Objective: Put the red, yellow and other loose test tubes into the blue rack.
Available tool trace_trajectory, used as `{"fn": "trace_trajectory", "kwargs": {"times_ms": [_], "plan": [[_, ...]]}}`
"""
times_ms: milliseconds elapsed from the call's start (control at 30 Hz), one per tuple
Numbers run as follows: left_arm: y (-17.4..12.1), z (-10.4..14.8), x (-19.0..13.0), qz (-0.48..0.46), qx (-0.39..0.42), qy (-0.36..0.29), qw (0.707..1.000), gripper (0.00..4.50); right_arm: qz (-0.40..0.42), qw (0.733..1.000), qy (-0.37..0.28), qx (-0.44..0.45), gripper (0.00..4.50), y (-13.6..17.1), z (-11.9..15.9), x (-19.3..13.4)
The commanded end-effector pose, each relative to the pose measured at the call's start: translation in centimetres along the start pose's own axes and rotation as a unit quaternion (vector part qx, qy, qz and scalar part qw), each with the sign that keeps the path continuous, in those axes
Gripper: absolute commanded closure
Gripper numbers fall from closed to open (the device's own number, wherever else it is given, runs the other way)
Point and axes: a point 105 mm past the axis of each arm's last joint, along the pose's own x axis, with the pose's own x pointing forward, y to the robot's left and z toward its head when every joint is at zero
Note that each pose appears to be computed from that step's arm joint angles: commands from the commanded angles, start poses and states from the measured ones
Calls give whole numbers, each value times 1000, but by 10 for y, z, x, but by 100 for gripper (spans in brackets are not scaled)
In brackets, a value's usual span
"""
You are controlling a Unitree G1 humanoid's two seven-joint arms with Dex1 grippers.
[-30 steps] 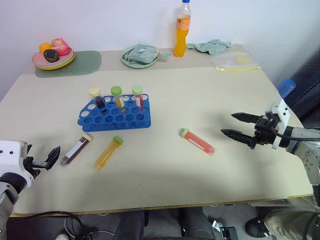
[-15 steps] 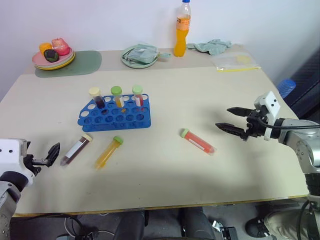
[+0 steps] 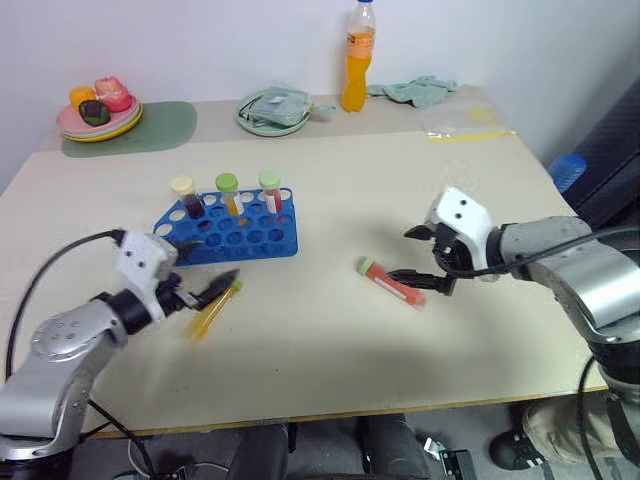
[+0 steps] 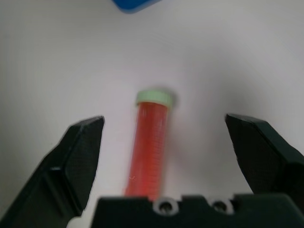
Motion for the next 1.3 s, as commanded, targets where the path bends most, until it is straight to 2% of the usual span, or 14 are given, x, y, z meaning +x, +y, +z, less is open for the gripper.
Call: {"fn": "trace_trajectory", "kwargs": {"times_ms": [33, 200, 367, 467, 567, 633, 667, 800, 833, 867, 933, 1000, 1167, 1300], "plan": [[-23, 5, 2, -67, 30, -2, 997, 4, -6, 997, 62, 35, 0, 6, -2, 2], [-54, 1, 11, -139, 48, 3, 989, 4, -5, 989, 102, 108, 0, -1, 1, 23], [-63, -1, 15, -151, 48, -2, 987, 4, -1, 985, 134, 110, 0, 1, -1, 36], [-68, -3, 16, -157, 48, -2, 986, 0, 2, 982, 150, 113, 78, 2, -4, 40], [-74, -5, 15, -163, 45, -1, 986, 0, 6, 981, 159, 112, 216, 2, -4, 41], [-75, -6, 14, -163, 42, 0, 986, 0, 11, 981, 159, 108, 340, 3, -1, 40], [-75, -6, 14, -161, 42, 1, 986, 0, 14, 982, 157, 104, 370, 4, 1, 39], [-70, -8, 12, -143, 36, 2, 989, 0, 15, 989, 129, 75, 378, 8, 16, 33], [-64, -10, 11, -127, 28, 1, 992, 0, 8, 997, 71, 23, 378, 7, 31, 30], [-57, -11, 10, -103, 20, -2, 994, 0, 15, 999, -27, -44, 378, 12, 54, 26], [-39, -12, 10, -46, 5, -18, 999, 0, 24, 964, -210, -158, 378, 30, 90, 10], [-19, -10, 11, 18, -3, -40, 999, 0, 14, 928, -305, -213, 378, 41, 100, 6], [17, -18, 1, 124, 0, -51, 991, 0, 8, 888, -455, -68, 378, 46, 121, 30], [34, -20, -8, 166, -2, -63, 984, 0, -14, 865, -501, -8, 378, 49, 139, 54]]}}
